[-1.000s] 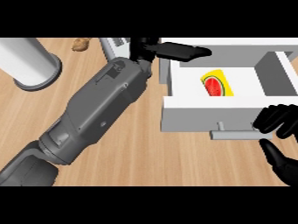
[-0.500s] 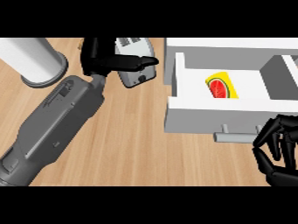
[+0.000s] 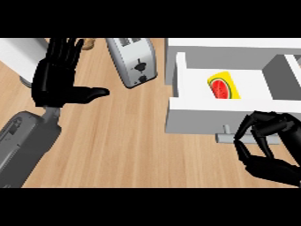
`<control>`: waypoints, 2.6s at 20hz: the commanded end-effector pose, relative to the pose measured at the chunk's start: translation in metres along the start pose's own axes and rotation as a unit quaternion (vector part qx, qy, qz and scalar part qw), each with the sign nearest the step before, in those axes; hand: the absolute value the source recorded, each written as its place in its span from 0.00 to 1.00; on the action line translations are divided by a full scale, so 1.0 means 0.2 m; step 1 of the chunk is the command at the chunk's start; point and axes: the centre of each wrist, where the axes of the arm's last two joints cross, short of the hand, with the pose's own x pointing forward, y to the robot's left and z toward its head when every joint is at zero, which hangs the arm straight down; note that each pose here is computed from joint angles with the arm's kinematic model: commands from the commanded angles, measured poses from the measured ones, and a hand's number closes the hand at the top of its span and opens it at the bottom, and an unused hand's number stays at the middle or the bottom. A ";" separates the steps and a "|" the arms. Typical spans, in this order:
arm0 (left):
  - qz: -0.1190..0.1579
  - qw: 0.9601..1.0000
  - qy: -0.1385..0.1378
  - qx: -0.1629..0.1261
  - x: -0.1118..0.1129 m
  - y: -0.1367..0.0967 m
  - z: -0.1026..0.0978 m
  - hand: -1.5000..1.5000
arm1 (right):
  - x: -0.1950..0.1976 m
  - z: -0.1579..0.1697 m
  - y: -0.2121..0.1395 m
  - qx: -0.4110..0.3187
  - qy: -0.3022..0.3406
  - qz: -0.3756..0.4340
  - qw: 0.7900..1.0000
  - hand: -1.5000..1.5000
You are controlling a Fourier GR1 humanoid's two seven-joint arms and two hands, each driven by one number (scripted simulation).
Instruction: Pick up the cup, place it into the drawer and close the drawer
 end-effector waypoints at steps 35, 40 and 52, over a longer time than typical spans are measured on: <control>0.016 1.000 0.001 0.011 0.09 0.67 0.47 0.00 | -0.84 -0.64 0.13 0.121 0.102 0.195 0.968 0.00; 0.022 1.000 -0.001 -0.004 0.00 0.63 0.49 0.00 | -0.83 -0.68 -0.03 0.116 0.114 0.206 0.965 0.00; 0.021 1.000 0.001 -0.017 -0.03 0.62 0.45 0.00 | -0.76 -0.76 -0.17 0.105 0.119 0.197 0.968 0.00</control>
